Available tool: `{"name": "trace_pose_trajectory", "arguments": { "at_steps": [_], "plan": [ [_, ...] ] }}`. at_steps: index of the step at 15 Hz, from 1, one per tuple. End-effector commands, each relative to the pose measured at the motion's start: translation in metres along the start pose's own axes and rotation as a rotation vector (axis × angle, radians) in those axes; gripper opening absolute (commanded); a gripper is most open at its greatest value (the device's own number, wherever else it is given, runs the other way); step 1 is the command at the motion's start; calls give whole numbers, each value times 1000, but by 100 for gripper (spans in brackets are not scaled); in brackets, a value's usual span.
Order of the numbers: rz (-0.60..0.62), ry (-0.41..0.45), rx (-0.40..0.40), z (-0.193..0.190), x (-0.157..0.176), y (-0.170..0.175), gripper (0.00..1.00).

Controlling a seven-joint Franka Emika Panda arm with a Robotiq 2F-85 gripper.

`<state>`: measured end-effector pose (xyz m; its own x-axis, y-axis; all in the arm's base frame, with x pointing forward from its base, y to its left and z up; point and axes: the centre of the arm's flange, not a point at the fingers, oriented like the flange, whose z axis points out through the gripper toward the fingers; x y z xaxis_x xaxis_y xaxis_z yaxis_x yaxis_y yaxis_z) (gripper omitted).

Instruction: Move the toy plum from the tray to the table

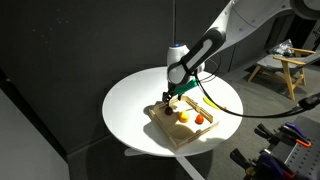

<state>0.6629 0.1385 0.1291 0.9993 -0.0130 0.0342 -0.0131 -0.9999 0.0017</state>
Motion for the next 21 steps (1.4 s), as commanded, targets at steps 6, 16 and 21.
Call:
{"name": "trace_pose_trajectory", "arguments": {
  "at_steps": [6,16,21],
  "plan": [
    [48,-38,-34,15,17,-14,100],
    [79,-27,-37,21,19,-36,100],
    [89,-28,-40,27,21,-34,100]
  ]
}}
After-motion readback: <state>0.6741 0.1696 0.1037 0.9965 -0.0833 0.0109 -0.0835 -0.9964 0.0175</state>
